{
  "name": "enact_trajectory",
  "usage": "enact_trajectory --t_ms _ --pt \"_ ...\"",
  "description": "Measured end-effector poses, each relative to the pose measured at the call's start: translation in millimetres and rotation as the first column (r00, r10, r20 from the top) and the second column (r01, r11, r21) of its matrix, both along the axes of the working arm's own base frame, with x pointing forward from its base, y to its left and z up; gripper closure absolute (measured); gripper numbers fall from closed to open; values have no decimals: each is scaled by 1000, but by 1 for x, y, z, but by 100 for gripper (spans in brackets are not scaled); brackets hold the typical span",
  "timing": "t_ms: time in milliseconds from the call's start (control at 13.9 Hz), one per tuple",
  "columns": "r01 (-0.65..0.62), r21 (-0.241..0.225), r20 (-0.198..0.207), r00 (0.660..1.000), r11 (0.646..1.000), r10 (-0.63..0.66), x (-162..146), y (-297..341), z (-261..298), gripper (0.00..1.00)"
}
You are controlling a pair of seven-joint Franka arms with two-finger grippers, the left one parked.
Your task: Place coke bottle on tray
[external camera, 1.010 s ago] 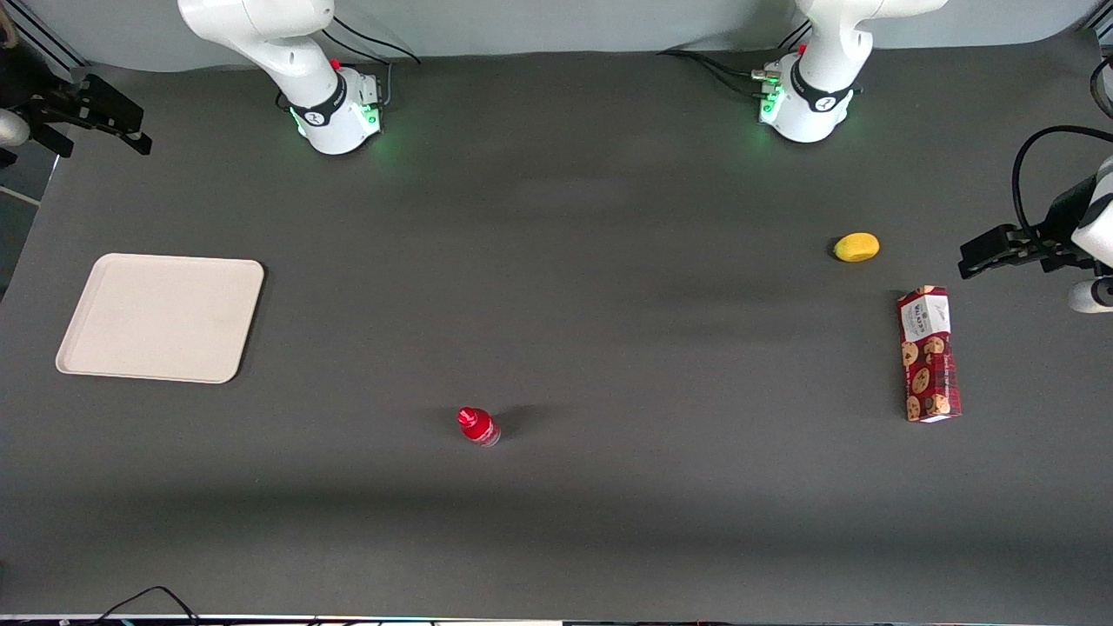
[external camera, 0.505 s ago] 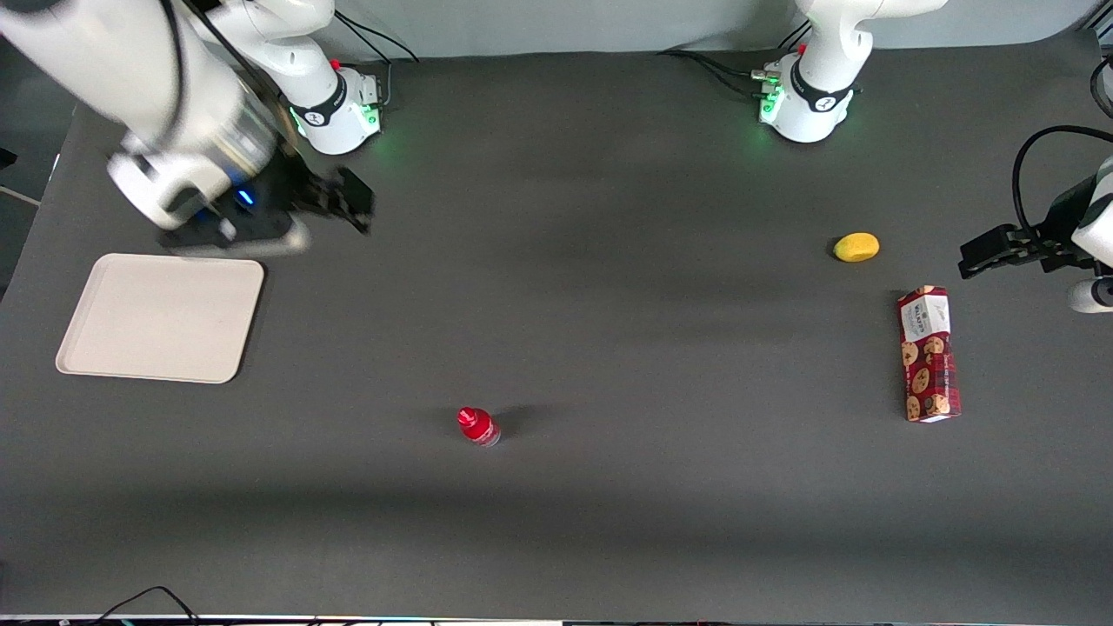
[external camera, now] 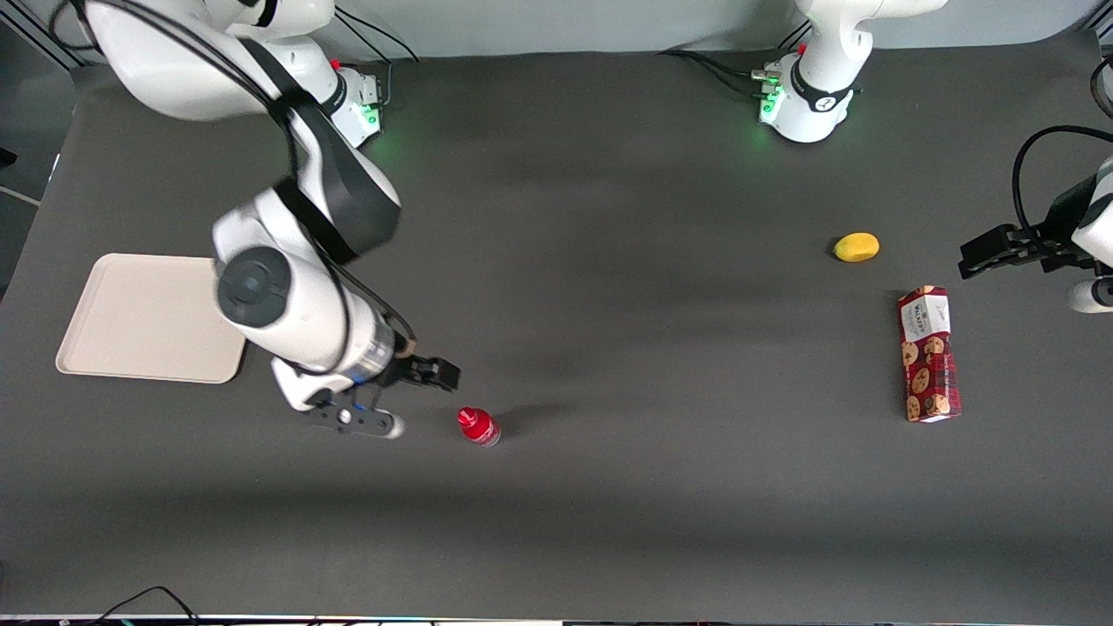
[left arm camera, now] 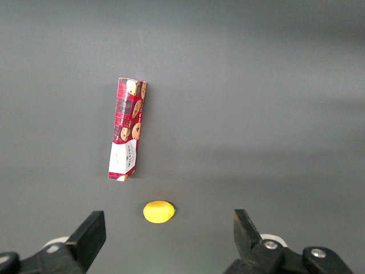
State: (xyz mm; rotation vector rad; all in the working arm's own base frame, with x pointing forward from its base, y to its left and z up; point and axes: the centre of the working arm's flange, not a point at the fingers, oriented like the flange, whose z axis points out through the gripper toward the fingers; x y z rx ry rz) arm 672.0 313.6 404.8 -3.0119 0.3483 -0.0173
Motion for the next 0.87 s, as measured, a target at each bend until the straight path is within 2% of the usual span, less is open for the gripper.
enact_trajectory --t_ms 144,289,649,866 --pt "25 -47 12 1000 999 -24 -2 23 -37 0" --pt "28 -79 41 999 996 -25 -7 42 -59 0" --pt "1 -175 119 993 985 20 -1 40 -75 0" --pt "-9 -191 133 990 982 35 1 40 -83 0"
